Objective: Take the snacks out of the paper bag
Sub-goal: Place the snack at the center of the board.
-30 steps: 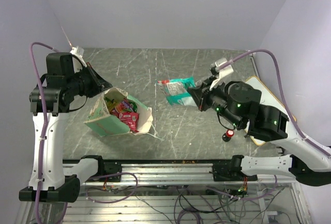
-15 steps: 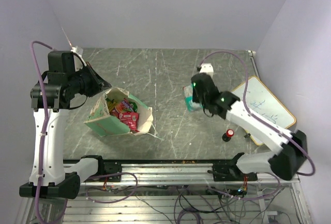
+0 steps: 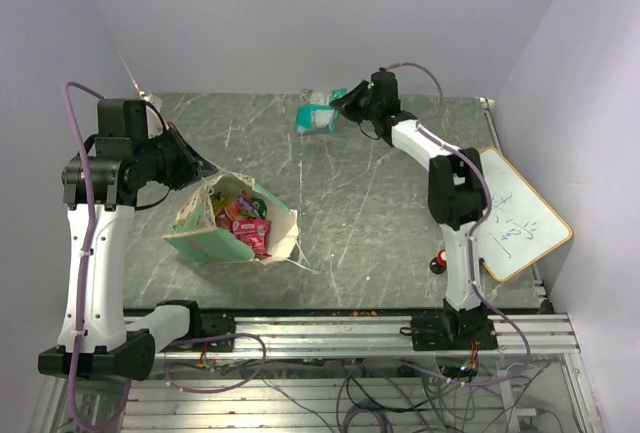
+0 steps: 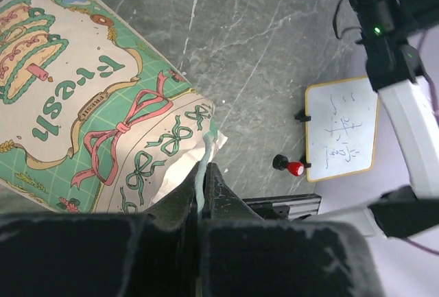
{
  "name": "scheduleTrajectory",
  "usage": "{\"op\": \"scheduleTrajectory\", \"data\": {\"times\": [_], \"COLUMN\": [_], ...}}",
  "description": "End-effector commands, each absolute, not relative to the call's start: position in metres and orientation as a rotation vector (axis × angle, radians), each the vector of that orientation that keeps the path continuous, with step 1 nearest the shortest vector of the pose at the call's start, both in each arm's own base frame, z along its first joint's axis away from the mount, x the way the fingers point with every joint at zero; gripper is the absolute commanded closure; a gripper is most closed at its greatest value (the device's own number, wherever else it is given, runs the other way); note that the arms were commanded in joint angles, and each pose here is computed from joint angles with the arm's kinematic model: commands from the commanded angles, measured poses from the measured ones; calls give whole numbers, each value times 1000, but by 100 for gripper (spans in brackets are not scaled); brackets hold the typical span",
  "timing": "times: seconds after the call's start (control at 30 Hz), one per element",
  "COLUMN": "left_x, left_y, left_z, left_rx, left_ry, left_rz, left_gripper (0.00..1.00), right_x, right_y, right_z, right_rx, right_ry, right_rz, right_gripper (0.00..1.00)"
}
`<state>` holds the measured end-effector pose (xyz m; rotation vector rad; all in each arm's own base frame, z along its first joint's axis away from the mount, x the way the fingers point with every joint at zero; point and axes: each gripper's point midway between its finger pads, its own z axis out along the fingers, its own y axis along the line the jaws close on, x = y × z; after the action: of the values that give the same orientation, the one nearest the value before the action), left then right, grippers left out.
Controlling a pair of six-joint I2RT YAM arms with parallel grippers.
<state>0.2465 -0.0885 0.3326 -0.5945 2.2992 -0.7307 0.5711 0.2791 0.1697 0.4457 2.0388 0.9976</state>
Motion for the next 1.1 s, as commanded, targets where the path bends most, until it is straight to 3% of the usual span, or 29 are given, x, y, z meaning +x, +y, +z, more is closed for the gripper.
{"op": "scheduleTrajectory", "data": {"times": [0.0, 0.2, 0.33, 0.7, 1.07], "left_x": [240, 244, 251, 247, 237], "left_y": [-88, -82, -84, -81, -97], "left_z": [336, 336, 333, 331, 328], "left_rx": [-618, -636, -642, -620, -493], "left_ry": [2306, 2288, 2275, 2258, 2276], "left_rz": [-734, -687, -711, -686, -793], "left_gripper": [93, 93, 93, 93, 93], "right_x": [598, 582, 560, 519, 420], "right_y": [301, 259, 215, 155, 140], "right_z": [151, 68, 34, 31, 51], "right_rx": [652, 739, 726, 627, 530], "right_ry": [2018, 2200, 2292, 2367, 2484], "right_rz": [1278, 984, 782, 591, 580], "right_gripper": [100, 100, 93, 85, 84]}}
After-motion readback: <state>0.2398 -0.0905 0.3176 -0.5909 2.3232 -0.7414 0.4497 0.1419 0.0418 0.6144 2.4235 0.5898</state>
